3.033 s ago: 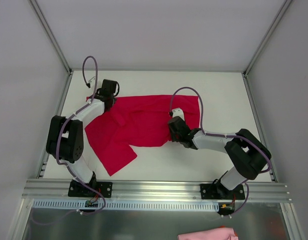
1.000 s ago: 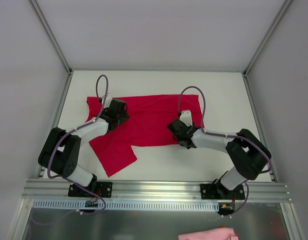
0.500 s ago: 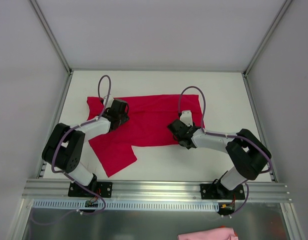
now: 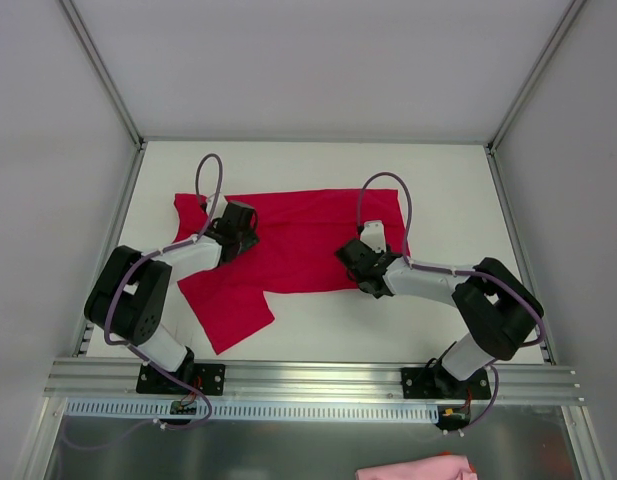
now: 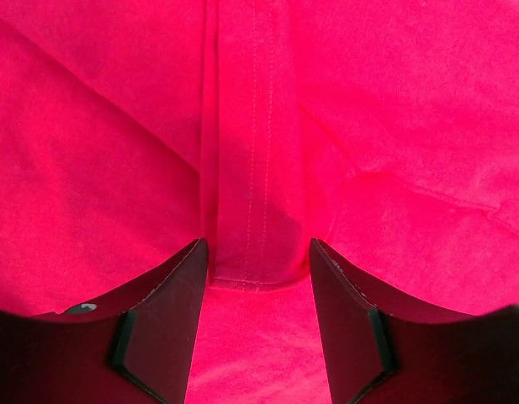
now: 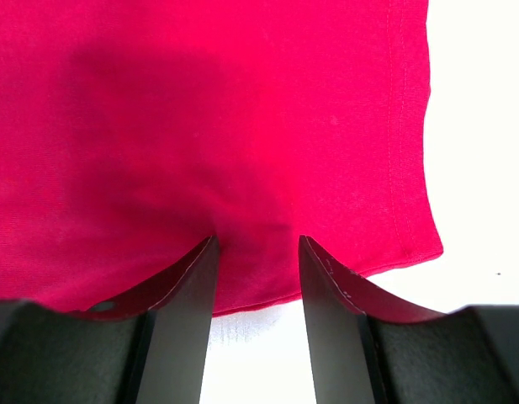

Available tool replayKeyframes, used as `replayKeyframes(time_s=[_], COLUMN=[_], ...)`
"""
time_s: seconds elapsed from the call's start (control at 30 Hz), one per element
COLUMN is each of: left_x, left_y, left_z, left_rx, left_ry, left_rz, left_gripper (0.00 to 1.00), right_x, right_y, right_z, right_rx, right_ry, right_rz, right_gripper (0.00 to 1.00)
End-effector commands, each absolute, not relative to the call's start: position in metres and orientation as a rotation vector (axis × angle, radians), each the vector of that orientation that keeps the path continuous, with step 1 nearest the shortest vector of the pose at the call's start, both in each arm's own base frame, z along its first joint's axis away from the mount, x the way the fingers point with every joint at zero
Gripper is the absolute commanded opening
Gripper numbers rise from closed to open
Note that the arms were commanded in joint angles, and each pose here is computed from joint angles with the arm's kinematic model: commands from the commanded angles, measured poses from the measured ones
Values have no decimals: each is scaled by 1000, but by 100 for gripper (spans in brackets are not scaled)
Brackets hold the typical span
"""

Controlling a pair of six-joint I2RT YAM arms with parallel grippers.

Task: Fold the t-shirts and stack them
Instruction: Fold the flattened tshirt in 1/3 of the way

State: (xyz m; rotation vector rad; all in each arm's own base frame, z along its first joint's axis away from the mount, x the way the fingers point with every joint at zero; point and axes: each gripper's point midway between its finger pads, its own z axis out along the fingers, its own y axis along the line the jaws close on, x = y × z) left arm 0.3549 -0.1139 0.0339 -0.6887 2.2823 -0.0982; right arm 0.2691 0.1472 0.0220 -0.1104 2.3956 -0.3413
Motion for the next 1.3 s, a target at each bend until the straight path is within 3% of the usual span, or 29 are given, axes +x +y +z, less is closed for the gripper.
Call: replayKeyframes(time_s=[0.0,0.27,0.37,0.4,0.53,0.7,0.83,1.27], left_x=[358,353,356,357,361,365,372,420], left_y=[-109,-108,-108,-108,-108,-111,-112,-131], left_z=[48,41,37,36,34,40,60,91], left_rx=[-728,-727,-723,-725,-724,-708,-684,-505], left_ry=[2216,2233,2242,2243,2248,2248,2236,2255], left_rz=[-106,-100,-87,-79,-65,-72,-62,-33], left_gripper=[53,51,39,27,7,6,16,13], right_x=[256,255,256,256,256,257,257,256], right_y=[128,127,128,128,129,130,130,132], right_z=[12,13,13,12,12,11,11,13], right_rx=[-131,-132,-137,-139,-142,-149,-155,-168], right_ry=[2441,2439,2441,2442,2444,2445,2446,2447], right_rz=[-443,-435,-434,-436,-436,-436,-437,-429], right_gripper=[47,47,47,47,47,47,47,47])
